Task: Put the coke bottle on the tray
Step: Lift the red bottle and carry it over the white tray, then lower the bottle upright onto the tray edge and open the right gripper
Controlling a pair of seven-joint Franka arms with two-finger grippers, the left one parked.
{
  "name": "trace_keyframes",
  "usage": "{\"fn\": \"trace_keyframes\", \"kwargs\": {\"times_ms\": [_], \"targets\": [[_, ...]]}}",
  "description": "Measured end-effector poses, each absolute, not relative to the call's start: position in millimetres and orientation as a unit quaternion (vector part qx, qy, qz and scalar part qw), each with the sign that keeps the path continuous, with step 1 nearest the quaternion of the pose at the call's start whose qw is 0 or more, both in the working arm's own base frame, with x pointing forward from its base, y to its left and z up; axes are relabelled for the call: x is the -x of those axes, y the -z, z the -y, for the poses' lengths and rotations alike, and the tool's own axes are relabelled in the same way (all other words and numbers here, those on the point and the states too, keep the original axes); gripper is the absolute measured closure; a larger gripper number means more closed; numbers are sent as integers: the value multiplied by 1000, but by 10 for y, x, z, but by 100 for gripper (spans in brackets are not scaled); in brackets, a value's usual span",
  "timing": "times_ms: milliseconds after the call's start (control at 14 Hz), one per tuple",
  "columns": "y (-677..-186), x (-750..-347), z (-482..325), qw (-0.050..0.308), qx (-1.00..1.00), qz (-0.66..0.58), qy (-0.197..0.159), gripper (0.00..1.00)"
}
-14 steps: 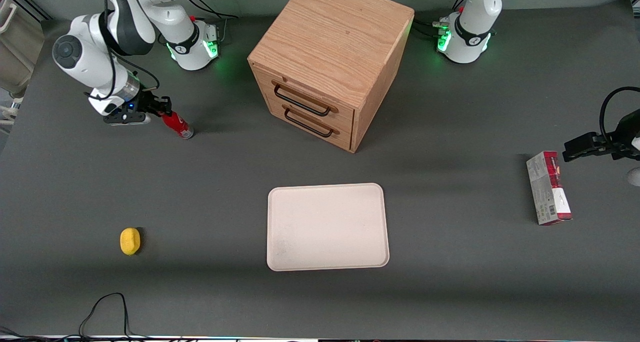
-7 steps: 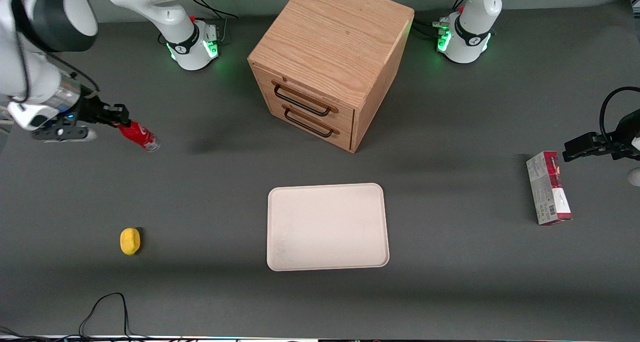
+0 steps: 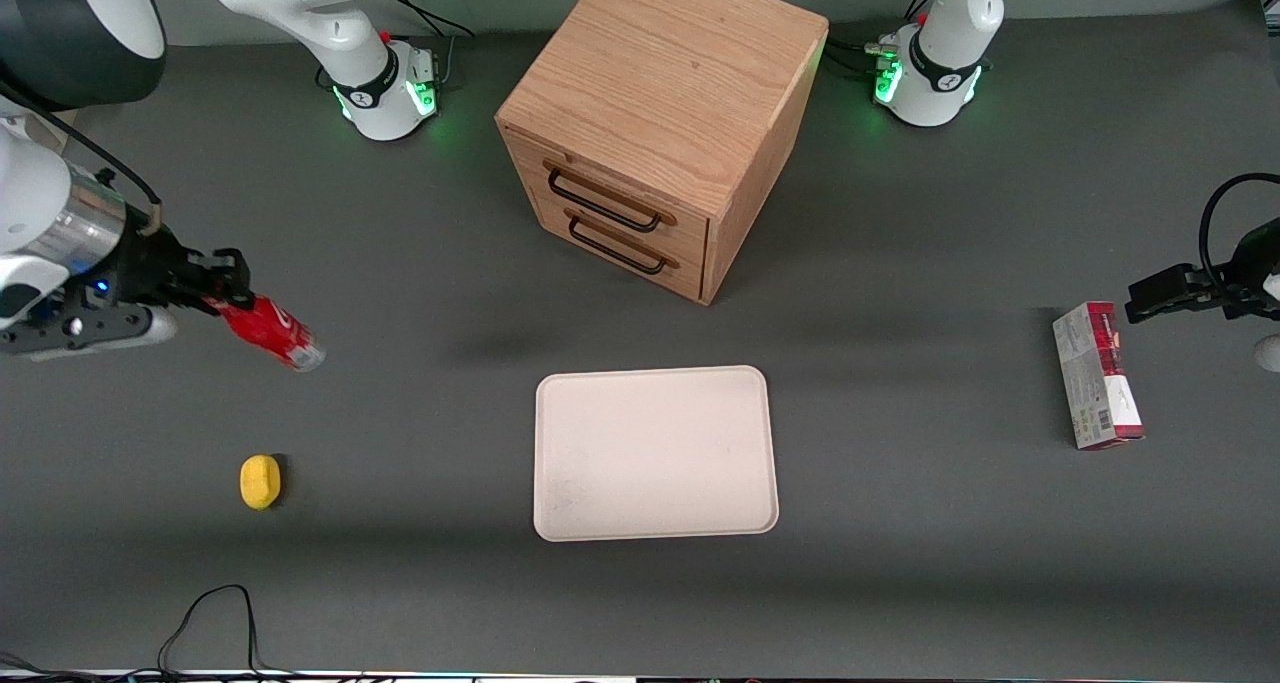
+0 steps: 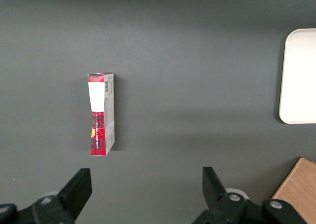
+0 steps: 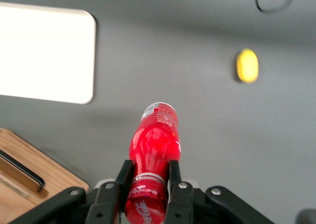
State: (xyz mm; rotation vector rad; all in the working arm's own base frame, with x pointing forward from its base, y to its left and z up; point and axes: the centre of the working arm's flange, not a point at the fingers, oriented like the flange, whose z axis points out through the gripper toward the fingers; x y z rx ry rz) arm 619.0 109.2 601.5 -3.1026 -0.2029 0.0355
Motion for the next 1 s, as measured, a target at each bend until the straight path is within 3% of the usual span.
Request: {"fn": "trace_keyframes", "kwargs": {"times_ms": [286, 500, 714, 1000], "targets": [[-5556, -6725, -1919, 54, 996, 73, -3, 66], [-4970, -7025, -2458, 85, 991, 96, 27, 66], [-4446, -7103, -2947, 60, 987, 136, 52, 66], [-3726, -7106, -3392, 34, 986, 149, 59, 66]]}}
